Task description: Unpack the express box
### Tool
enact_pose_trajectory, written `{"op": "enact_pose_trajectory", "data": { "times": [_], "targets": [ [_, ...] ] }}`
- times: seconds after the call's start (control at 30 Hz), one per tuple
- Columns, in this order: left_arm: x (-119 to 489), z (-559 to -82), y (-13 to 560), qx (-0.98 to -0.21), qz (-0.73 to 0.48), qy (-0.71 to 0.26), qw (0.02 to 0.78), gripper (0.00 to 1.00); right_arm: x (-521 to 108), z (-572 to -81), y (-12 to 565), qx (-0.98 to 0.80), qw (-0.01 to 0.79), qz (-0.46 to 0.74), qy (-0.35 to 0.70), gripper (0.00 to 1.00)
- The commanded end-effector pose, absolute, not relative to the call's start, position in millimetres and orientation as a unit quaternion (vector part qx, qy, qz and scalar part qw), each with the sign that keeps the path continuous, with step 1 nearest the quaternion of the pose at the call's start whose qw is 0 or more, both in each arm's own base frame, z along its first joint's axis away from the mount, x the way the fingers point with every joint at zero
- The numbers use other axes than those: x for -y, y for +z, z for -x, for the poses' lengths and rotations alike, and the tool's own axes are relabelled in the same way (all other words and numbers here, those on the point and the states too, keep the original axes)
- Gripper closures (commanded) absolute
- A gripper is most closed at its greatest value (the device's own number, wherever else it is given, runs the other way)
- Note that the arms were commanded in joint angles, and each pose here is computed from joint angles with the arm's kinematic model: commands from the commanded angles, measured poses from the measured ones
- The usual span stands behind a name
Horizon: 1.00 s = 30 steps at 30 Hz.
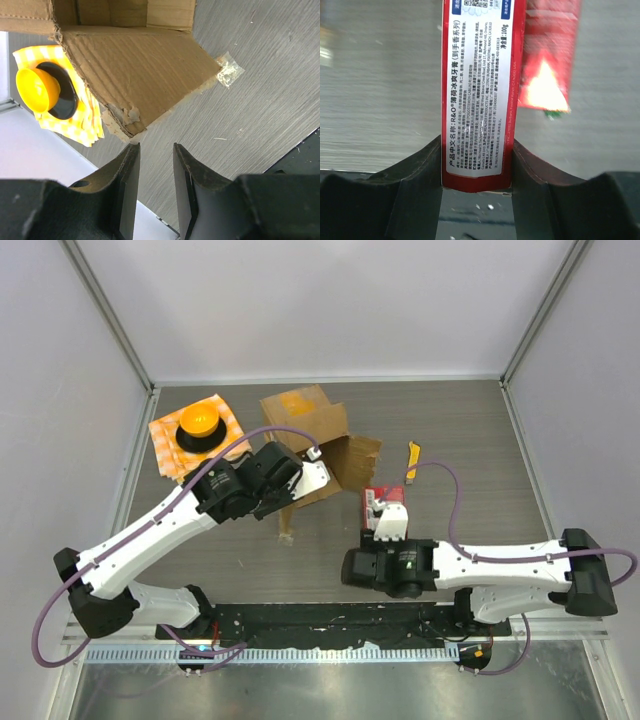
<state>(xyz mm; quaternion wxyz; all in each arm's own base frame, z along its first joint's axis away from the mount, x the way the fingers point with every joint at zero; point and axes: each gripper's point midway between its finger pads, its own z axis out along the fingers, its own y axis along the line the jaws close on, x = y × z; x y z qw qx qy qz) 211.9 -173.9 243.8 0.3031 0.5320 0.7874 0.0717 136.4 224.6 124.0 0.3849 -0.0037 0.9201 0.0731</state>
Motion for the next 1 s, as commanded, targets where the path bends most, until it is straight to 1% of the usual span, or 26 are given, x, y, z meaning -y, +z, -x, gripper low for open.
{"op": "enact_pose_trajectory", "data": {
  "times": [0.0,0.1,0.13,0.3,0.37,0.4,0.43,0.5,0.53,0.6,0.63,0.67,0.83,0.87,0.9,0.93,0.97],
  "targets": [
    [175,-223,262,-0.784,-0.512,0.079,0.341,0.64,-161,-129,139,-0.894,0.437,-0.1,-0.019,0.74],
    [172,-221,264,-0.784,-0.509,0.081,0.345,0.63,-136,-131,143,-0.878,0.458,-0.132,-0.041,0.74],
    [170,-220,267,-0.783,-0.508,0.079,0.35,0.63,-131,-131,141,-0.877,0.461,-0.132,-0.045,0.73],
    [166,-217,266,-0.785,-0.505,0.077,0.351,0.63,-103,-137,143,-0.869,0.461,-0.181,-0.019,0.71],
    [167,-217,266,-0.784,-0.506,0.074,0.352,0.63,-93,-140,147,-0.866,0.461,-0.194,-0.008,0.68],
    [167,-217,267,-0.785,-0.505,0.073,0.353,0.63,-84,-142,147,-0.865,0.461,-0.194,-0.023,0.65],
    [167,-217,267,-0.784,-0.506,0.073,0.353,0.63,-79,-144,148,-0.865,0.461,-0.198,-0.028,0.55],
    [168,-217,268,-0.784,-0.503,0.071,0.356,0.62,-72,-148,154,-0.864,0.463,-0.195,-0.037,0.45],
    [169,-217,267,-0.784,-0.504,0.069,0.355,0.61,-70,-149,157,-0.864,0.465,-0.19,-0.044,0.31],
    [171,-217,267,-0.785,-0.505,0.066,0.353,0.6,-68,-154,164,-0.861,0.472,-0.183,-0.054,0.19],
    [171,-217,267,-0.785,-0.506,0.065,0.352,0.59,-65,-156,164,-0.861,0.472,-0.175,-0.072,0.09],
    [172,-217,267,-0.786,-0.504,0.064,0.353,0.58,-65,-157,165,-0.86,0.472,-0.176,-0.075,0.05],
    [171,-218,275,-0.788,-0.494,0.054,0.363,0.53,-80,-163,171,-0.862,0.474,-0.169,-0.063,0.03],
    [171,-218,277,-0.791,-0.49,0.053,0.363,0.5,-82,-165,174,-0.861,0.477,-0.167,-0.058,0.03],
    [172,-217,279,-0.793,-0.485,0.045,0.365,0.34,-86,-167,177,-0.86,0.48,-0.164,-0.053,0.02],
    [170,-216,278,-0.797,-0.483,0.042,0.36,0.32,-93,-170,178,-0.859,0.484,-0.159,-0.047,0.02],
    [171,-216,279,-0.799,-0.48,0.035,0.36,0.32,-96,-172,181,-0.86,0.485,-0.151,-0.047,0.02]
  ]
}}
